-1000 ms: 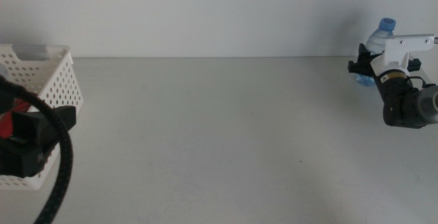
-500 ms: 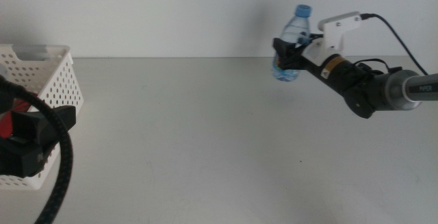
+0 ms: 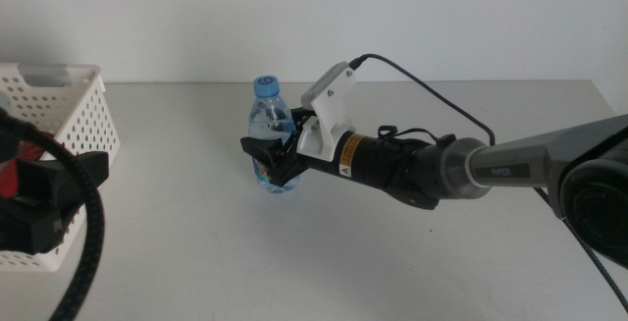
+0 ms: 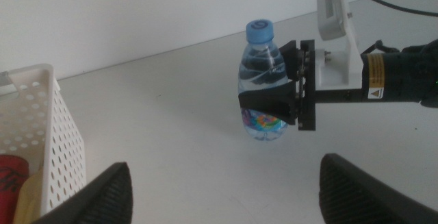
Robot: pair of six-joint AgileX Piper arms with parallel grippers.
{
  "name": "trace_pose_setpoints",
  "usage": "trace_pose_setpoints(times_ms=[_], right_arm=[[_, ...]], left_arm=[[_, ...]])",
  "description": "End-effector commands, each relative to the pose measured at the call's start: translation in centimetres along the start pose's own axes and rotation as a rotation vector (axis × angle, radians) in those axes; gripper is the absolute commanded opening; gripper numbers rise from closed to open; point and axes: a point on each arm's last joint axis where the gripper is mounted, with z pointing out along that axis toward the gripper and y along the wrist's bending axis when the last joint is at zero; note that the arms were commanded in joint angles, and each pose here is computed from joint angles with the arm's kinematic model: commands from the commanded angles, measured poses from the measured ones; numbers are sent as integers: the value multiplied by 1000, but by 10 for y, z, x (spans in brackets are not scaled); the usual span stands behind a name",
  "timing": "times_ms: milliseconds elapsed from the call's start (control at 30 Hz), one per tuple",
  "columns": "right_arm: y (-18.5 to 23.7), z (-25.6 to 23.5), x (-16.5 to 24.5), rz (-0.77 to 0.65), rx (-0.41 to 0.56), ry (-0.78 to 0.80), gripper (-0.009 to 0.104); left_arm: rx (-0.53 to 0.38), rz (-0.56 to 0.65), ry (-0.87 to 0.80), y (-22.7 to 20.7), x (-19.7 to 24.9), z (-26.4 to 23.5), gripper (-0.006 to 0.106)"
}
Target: Use arms to grab the bottles and put them into the dustbin to the left of the table.
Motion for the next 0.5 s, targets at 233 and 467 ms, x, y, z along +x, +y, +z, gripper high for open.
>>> trace_pose_setpoints(times_ms=[233,467], right_arm=[[12,7,-42,-59,2,-209,8],[16,6,-40,-89,-33,-190,42]], left_arm=[[6,-14,-100,-1,-14,-4,94],[6,-14,-100,-1,-14,-4,94]])
